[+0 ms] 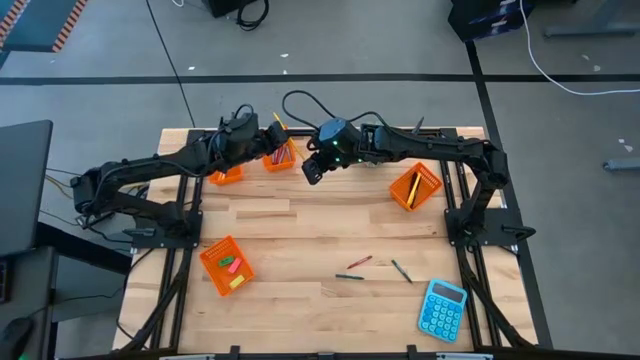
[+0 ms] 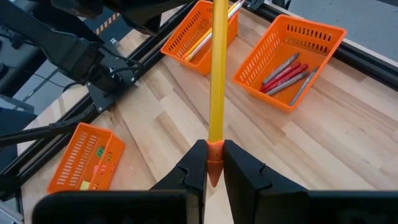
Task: Sort crayons/erasers/pens/pencils in bins
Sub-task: Put the yellow pencil into the top left orange bin
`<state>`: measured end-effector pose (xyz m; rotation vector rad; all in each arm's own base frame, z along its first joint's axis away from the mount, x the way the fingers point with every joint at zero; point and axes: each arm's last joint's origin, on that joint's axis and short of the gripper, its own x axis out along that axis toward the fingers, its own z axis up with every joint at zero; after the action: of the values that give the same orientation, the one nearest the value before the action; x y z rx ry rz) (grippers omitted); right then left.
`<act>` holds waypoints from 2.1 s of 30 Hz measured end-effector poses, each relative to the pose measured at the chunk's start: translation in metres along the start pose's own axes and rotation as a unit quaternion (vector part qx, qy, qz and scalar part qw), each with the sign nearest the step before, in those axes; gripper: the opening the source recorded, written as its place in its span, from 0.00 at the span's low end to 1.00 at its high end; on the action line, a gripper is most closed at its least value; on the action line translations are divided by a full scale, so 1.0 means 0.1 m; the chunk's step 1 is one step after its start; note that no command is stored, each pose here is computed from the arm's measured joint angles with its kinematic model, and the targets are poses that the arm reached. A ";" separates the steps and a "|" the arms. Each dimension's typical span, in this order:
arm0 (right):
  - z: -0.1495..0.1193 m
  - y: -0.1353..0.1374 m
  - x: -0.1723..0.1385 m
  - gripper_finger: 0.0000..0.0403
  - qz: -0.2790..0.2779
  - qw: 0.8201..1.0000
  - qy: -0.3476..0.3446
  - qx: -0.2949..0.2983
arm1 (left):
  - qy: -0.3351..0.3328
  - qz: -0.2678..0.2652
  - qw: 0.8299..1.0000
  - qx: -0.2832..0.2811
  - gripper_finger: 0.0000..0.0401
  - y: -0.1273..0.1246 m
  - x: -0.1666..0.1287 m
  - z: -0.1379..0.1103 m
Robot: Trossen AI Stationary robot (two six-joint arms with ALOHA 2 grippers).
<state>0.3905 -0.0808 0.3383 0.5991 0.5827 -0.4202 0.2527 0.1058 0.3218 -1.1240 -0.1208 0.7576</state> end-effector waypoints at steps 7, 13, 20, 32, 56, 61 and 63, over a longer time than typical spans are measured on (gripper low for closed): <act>0.00 -0.01 0.00 0.14 -0.003 1.000 -0.001 0.001 | 0.013 0.006 1.000 0.016 0.13 0.02 0.00 -0.01; 0.00 -0.04 0.00 0.21 -0.012 1.000 0.006 0.004 | 0.026 0.010 0.999 0.036 0.08 0.04 0.00 -0.01; -0.04 -0.05 0.00 0.35 -0.007 1.000 0.029 -0.003 | 0.066 0.015 0.996 0.056 0.08 0.10 0.02 0.03; -0.03 -0.02 0.00 0.52 0.021 0.999 0.032 -0.018 | 0.151 0.098 0.980 0.090 0.08 0.35 -0.09 0.12; 0.02 -0.08 0.00 0.52 -0.004 1.000 0.013 -0.002 | 0.230 0.153 0.931 0.237 0.07 0.94 -0.42 0.87; -0.06 -0.12 -0.01 0.51 -0.060 0.998 0.031 -0.007 | 0.224 0.164 0.924 0.264 0.03 0.98 -0.44 0.92; -0.09 -0.14 -0.01 0.51 -0.077 0.996 0.044 -0.002 | 0.220 0.168 0.923 0.268 0.03 0.99 -0.44 0.94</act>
<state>0.3789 -0.0848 0.3273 0.5729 0.7163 -0.5400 0.1290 0.1725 0.2928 -0.7642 0.6416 0.7572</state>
